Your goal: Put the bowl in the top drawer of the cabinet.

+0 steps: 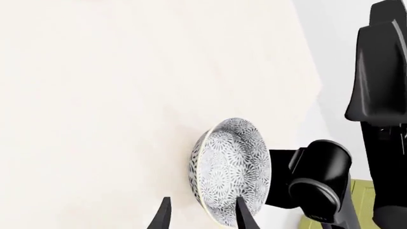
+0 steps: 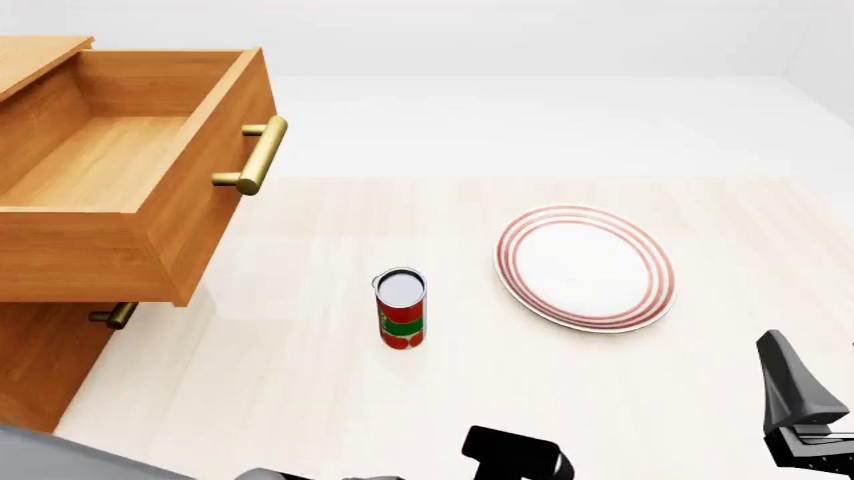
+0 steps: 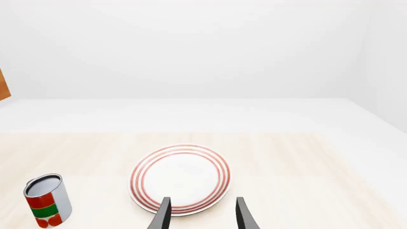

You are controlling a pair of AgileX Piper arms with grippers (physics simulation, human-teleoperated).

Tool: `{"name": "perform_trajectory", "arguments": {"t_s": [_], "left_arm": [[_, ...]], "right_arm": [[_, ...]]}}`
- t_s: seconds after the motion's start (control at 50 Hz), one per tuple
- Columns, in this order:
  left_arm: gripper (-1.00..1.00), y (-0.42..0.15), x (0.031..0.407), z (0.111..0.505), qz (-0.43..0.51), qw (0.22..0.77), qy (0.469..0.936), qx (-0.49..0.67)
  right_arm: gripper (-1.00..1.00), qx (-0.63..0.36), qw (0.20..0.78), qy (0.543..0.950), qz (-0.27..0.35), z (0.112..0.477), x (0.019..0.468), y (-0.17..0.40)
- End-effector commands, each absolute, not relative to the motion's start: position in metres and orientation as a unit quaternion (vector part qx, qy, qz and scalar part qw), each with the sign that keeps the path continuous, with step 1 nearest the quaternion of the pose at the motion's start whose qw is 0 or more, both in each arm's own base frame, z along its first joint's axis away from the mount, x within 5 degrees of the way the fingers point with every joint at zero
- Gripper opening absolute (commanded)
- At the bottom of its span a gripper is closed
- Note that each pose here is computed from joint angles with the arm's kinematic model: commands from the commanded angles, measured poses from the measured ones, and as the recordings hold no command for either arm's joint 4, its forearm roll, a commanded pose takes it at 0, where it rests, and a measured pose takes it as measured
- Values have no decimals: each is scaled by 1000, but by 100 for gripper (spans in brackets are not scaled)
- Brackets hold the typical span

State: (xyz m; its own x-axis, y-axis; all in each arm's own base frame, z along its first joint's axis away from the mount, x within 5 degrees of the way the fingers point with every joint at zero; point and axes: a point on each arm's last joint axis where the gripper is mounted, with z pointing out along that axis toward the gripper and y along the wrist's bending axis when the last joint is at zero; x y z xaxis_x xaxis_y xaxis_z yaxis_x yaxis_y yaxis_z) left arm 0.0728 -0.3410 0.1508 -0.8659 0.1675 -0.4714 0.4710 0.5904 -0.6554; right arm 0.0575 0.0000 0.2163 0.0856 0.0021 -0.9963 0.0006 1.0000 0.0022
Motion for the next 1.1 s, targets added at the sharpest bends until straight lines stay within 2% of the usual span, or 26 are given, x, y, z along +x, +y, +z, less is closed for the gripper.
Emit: {"name": "perform_trajectory", "arguments": {"t_s": [0.02, 1.1], "left_arm": [[100, -346, 71, 141, -414, 177, 875, 179], [100, -366, 67, 114, -414, 164, 878, 175]], "right_arm": [[100, 1, 737, 676, 1, 216, 57, 0], [100, 1, 737, 676, 1, 216, 57, 0]]}}
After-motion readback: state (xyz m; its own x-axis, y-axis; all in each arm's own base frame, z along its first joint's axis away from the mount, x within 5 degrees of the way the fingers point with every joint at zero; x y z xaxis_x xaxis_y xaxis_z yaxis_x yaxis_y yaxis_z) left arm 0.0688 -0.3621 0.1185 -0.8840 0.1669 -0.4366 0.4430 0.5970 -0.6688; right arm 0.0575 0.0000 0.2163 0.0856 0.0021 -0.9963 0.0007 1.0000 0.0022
